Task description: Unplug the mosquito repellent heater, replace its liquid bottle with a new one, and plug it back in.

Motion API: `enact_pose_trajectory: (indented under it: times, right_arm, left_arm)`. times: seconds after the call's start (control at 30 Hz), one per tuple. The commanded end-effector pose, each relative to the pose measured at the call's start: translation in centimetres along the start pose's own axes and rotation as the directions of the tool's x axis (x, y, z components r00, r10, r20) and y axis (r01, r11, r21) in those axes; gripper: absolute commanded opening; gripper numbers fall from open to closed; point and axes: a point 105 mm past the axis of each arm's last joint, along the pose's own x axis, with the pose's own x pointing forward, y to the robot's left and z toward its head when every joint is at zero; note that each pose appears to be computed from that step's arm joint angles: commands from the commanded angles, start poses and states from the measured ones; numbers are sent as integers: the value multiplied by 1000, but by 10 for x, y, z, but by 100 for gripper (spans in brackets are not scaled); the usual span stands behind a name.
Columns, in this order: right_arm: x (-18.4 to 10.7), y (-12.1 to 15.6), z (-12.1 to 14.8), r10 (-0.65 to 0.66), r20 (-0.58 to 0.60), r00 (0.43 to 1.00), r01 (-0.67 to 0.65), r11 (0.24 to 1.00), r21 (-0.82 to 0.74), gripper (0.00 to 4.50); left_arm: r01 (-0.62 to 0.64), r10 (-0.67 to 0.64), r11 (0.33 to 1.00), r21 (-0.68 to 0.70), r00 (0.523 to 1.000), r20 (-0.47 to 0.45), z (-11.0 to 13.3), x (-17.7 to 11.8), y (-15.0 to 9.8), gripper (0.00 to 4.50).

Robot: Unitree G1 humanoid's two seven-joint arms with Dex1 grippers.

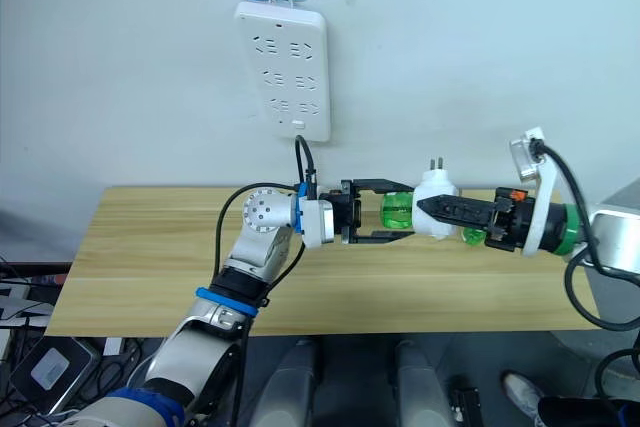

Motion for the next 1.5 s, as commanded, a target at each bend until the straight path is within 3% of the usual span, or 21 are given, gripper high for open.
enact_pose_trajectory:
  times: [0.03,0.2,0.4,0.67,0.77,0.97,1.2,1.33,1.5]
  right_arm:
    - [1,2,7,-78,59,995,80,996,-34,302]
    - [8,-4,6,-200,107,974,205,978,-34,302]
    - [17,5,-3,-225,105,969,233,970,-71,302]
    - [21,10,-3,-231,118,966,241,967,-79,302]
    - [23,12,-8,-226,113,967,236,969,-78,302]
    - [24,11,-10,-234,111,966,243,967,-72,302]
    - [29,18,-6,-206,125,971,217,973,-82,302]
    - [30,26,-4,-173,127,977,188,975,-120,437]
    - [27,30,8,-204,208,957,262,916,-305,444]
  left_arm:
    - [-19,30,995,102,994,-107,2,3,5,439]
    - [-34,76,980,196,974,-214,6,13,-6,450]
    - [-57,169,946,319,926,-336,0,30,-6,450]
    - [-64,203,934,351,904,-376,-5,35,-5,450]
    - [-88,225,928,361,906,-358,-2,39,-2,392]
    - [-66,205,937,344,900,-384,-6,39,-7,228]
    - [-84,220,936,341,897,-383,-10,39,-5,227]
    - [-110,241,933,342,898,-368,-11,39,-1,227]
    - [-184,292,933,310,891,-348,-14,36,8,227]
